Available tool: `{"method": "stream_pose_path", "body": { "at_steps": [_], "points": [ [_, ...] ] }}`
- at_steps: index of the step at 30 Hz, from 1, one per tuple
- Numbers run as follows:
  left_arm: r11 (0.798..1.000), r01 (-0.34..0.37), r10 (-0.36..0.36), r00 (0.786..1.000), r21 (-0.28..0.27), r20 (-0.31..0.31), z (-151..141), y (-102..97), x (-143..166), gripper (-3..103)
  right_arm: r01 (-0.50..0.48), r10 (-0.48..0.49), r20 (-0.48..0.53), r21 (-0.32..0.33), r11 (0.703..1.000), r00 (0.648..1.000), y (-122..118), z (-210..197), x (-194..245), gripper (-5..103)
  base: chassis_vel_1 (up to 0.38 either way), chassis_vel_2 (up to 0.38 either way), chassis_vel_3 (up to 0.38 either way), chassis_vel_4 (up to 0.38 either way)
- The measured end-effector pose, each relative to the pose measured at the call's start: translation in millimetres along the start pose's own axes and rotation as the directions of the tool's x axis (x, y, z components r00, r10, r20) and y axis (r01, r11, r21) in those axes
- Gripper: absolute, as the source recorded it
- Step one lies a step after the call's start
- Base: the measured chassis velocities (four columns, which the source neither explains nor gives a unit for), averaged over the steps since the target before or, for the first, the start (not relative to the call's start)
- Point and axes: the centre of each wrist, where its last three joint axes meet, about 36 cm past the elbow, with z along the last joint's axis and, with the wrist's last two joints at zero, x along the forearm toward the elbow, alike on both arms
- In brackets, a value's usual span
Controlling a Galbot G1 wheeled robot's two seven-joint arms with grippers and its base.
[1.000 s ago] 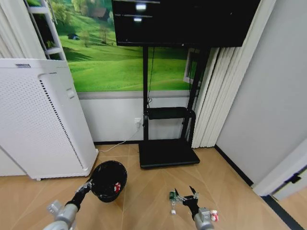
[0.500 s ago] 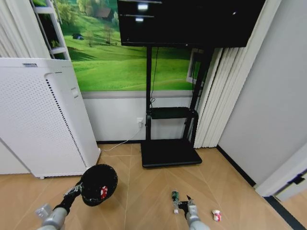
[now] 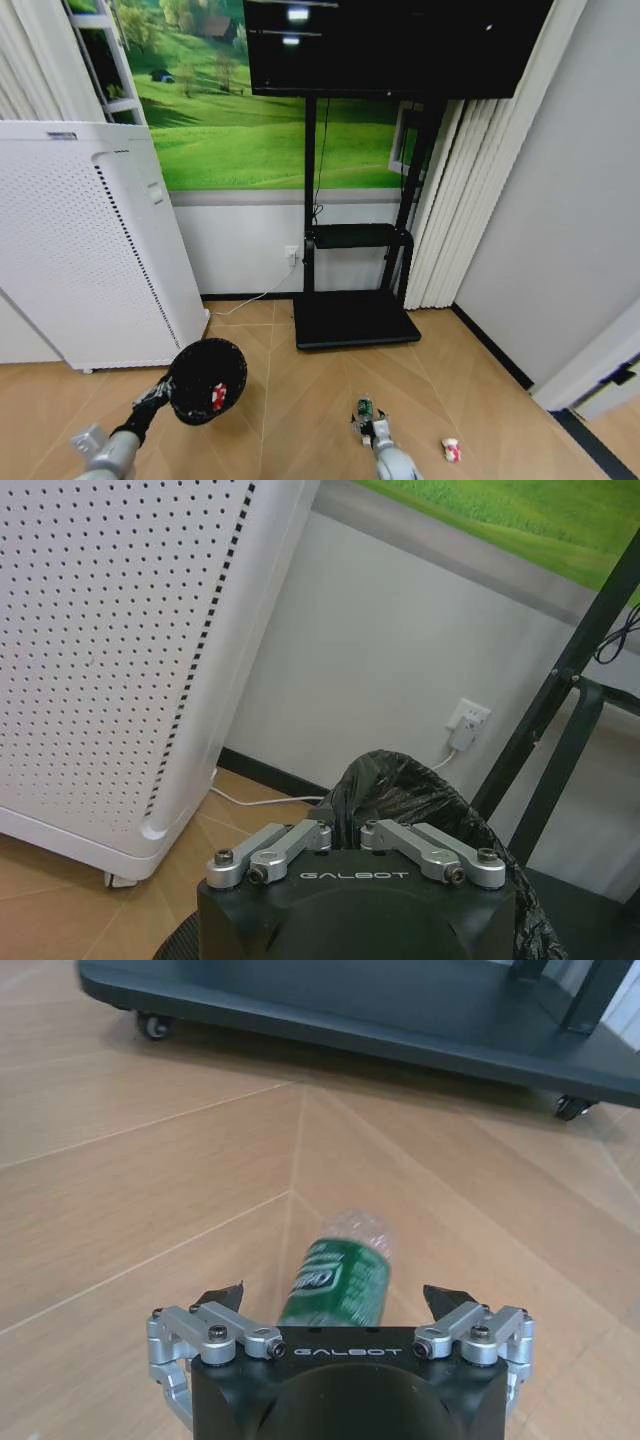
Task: Pick up the trash bin and place the garbage on the floor into it.
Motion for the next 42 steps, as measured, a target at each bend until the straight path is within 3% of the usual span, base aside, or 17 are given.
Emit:
{"method": "stream_pose_path", "body": {
  "at_steps": [6, 14, 15, 17, 23, 27, 31, 36, 38, 40, 42],
  "points": [
    [1.000, -0.002, 0.002, 1.000, 0.015, 0.004, -5.6, -2.0, 1.0, 7, -0.018, 0.019, -0.033, 0.030, 0.999, 0.999, -3.2, 4.5, -8.9, 92, 0.000, 0.000, 0.000, 0.000],
    [1.000, 0.007, -0.007, 1.000, 0.023, 0.005, -4.8, -2.3, -0.6, 7, 0.027, -0.023, -0.052, 0.088, 0.996, 0.998, -4.6, 27.3, -3.5, 61, 0.000, 0.000, 0.000, 0.000],
    [1.000, 0.006, -0.006, 1.000, 0.024, 0.005, -4.5, -2.8, -1.1, 7, 0.029, -0.025, -0.051, 0.089, 0.996, 0.998, -4.8, 29.7, -2.4, 56, 0.000, 0.000, 0.000, 0.000],
    [1.000, 0.006, -0.007, 1.000, 0.024, 0.005, -4.5, -3.1, -1.4, 7, 0.029, -0.024, -0.051, 0.088, 0.996, 0.998, -4.7, 31.3, -1.6, 56, 0.000, 0.000, 0.000, 0.000],
    [1.000, 0.008, -0.008, 1.000, 0.028, 0.002, -2.5, -2.5, -3.7, 7, 0.028, -0.025, -0.041, 0.081, 0.996, 0.999, -4.3, 30.7, 0.7, 31, 0.000, 0.000, 0.000, 0.000],
    [1.000, 0.007, -0.007, 1.000, 0.028, 0.001, -1.9, -2.5, -4.7, 7, 0.029, -0.026, -0.034, 0.071, 0.997, 0.999, -6.6, 29.3, 4.1, 22, 0.000, 0.000, 0.000, 0.000],
    [1.000, 0.004, -0.004, 1.000, 0.029, 0.002, -1.8, -3.1, -6.4, 7, 0.026, -0.025, -0.023, 0.056, 0.998, 0.999, -9.8, 27.2, 9.7, 19, 0.000, 0.000, 0.000, 0.000],
    [1.000, -0.011, 0.011, 1.000, 0.022, -0.001, -2.3, -3.9, -14.4, 7, 0.020, -0.019, 0.040, -0.032, 0.999, 0.999, -22.1, 8.4, 33.2, 19, 0.000, 0.000, 0.000, 0.000],
    [0.999, -0.045, 0.045, 0.999, 0.030, -0.002, 1.5, -4.1, -22.5, 7, 0.043, -0.029, 0.118, -0.118, 0.992, 0.993, -34.5, -11.1, 58.1, 19, 0.000, 0.000, 0.000, 0.000],
    [0.998, -0.057, 0.057, 0.998, 0.039, -0.003, 4.2, -5.2, -26.3, 7, 0.054, -0.033, 0.147, -0.144, 0.988, 0.989, -40.0, -17.5, 67.8, 19, 0.000, 0.000, 0.000, 0.000],
    [0.993, -0.096, 0.097, 0.995, 0.066, -0.012, 15.0, -13.1, -39.1, 7, 0.096, -0.044, 0.241, -0.208, 0.973, 0.970, -55.5, -36.1, 96.4, 19, 0.000, 0.000, 0.000, 0.000]
  ]
}}
